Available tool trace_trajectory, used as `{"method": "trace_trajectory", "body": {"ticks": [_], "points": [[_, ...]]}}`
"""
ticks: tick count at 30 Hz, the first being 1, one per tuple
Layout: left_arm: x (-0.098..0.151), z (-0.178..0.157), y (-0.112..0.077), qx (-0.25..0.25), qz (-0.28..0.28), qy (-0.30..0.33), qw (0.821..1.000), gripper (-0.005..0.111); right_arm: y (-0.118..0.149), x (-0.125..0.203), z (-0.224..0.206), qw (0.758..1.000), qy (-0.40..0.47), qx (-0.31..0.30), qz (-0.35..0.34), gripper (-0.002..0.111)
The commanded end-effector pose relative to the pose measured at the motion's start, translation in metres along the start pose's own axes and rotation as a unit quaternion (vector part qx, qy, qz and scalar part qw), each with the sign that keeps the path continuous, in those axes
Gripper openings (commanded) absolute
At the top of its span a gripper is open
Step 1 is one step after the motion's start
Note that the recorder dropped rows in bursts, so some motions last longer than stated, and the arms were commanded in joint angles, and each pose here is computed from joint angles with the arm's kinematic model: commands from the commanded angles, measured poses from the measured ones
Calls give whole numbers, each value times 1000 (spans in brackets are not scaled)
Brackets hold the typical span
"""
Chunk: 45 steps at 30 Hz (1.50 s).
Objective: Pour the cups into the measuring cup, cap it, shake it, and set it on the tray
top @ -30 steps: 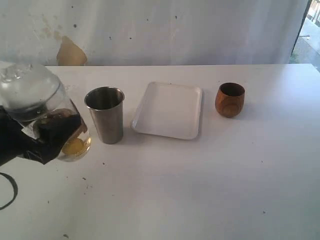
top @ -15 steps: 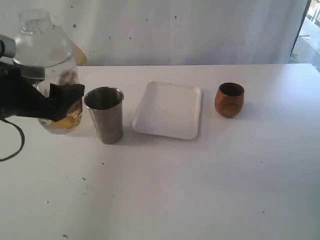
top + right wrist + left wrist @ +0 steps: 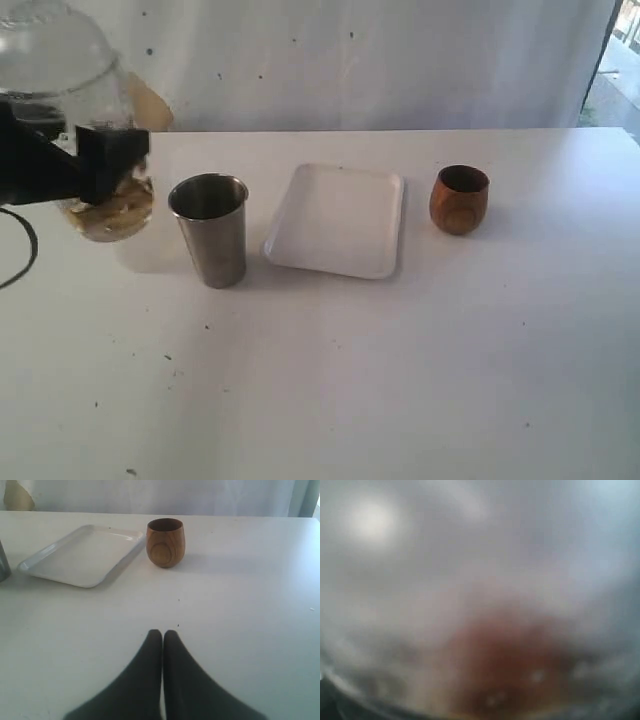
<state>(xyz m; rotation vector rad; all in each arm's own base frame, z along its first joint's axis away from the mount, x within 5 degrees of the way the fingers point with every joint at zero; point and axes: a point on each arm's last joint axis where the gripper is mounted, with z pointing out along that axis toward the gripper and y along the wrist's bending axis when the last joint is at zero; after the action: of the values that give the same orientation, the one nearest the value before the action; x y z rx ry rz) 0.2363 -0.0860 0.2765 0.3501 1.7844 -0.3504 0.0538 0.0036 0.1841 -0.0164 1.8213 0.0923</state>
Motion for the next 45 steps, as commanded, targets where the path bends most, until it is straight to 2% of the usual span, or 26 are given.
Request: {"method": "trace_trajectory", "body": {"ticks": [1, 3, 4, 5, 6, 7, 8, 10, 11, 12, 15, 16, 17, 20, 21, 23, 24, 27, 29, 30, 33, 35, 38, 40, 42, 45], "points": [[-6, -12, -28, 93, 84, -34, 992, 0, 0, 1, 0, 1000, -1, 2, 2, 0], [-1, -5, 6, -28, 40, 10, 999, 0, 0, 1, 0, 1000, -1, 2, 5, 0], [1, -5, 20, -69, -28, 8, 997, 0, 0, 1, 0, 1000, -1, 2, 9, 0], [1, -7, 12, -47, -16, 6, 999, 0, 0, 1, 0, 1000, -1, 2, 9, 0], [2, -12, -12, 23, 54, -6, 998, 0, 0, 1, 0, 1000, -1, 2, 9, 0], [1, -13, -24, 54, 86, -13, 995, 0, 0, 1, 0, 1000, -1, 2, 9, 0], [0, -11, -15, 18, 75, -10, 997, 0, 0, 1, 0, 1000, -1, 2, 9, 0], [-1, -6, 15, -66, -4, -14, 998, 0, 0, 1, 0, 1000, -1, 2, 9, 0], [0, -7, 22, -85, -33, -16, 996, 0, 0, 1, 0, 1000, -1, 2, 9, 0], [2, -6, 21, -78, -43, -7, 996, 0, 0, 1, 0, 1000, -1, 2, 9, 0], [3, -13, -20, 41, 102, 3, 994, 0, 0, 1, 0, 1000, -1, 2, 9, 0], [4, -14, -26, 56, 119, 3, 991, 0, 0, 1, 0, 1000, 0, 2, 9, 0], [3, -13, -20, 36, 103, 5, 994, 0, 0, 1, 0, 1000, -1, 2, 9, 0], [-2, -9, 17, -66, -28, -11, 997, 0, 0, 1, 0, 1000, -1, 2, 9, 0], [-4, -11, 13, -55, -25, -12, 998, 0, 0, 1, 0, 1000, -1, 2, 9, 0], [-2, -18, -10, 12, 71, -15, 997, 0, 0, 1, 0, 1000, -1, 2, 9, 0], [2, -19, -15, 28, 91, -15, 995, 0, 0, 1, 0, 1000, -1, 2, 9, 0], [14, -13, 9, -40, 25, 12, 999, 0, 0, 1, 0, 1000, -1, 2, 9, 0], [19, -12, 16, -53, 6, 21, 998, 0, 0, 1, 0, 1000, -1, 2, 9, 0], [14, -15, 12, -41, -4, 5, 999, 0, 0, 1, 0, 1000, -1, 2, 9, 0], [-25, -35, -9, 11, 44, -75, 996, 0, 0, 1, 0, 1000, 0, 2, 9, 0], [-45, -49, -8, -6, 50, -95, 994, 0, 0, 1, 0, 1000, 0, 2, 9, 0], [-30, -46, 6, -57, 71, -19, 996, 0, 0, 1, 0, 1000, 0, 2, 9, 0], [-9, -39, 7, -51, 70, 13, 996, 0, 0, 1, 0, 1000, 0, 2, 9, 0], [0, -36, 2, -32, 58, 11, 998, 0, 0, 1, 0, 1000, 0, 2, 9, 0], [-17, -47, -16, 9, 72, -44, 996, 0, 0, 1, 0, 1000, 0, 2, 9, 0]]}}
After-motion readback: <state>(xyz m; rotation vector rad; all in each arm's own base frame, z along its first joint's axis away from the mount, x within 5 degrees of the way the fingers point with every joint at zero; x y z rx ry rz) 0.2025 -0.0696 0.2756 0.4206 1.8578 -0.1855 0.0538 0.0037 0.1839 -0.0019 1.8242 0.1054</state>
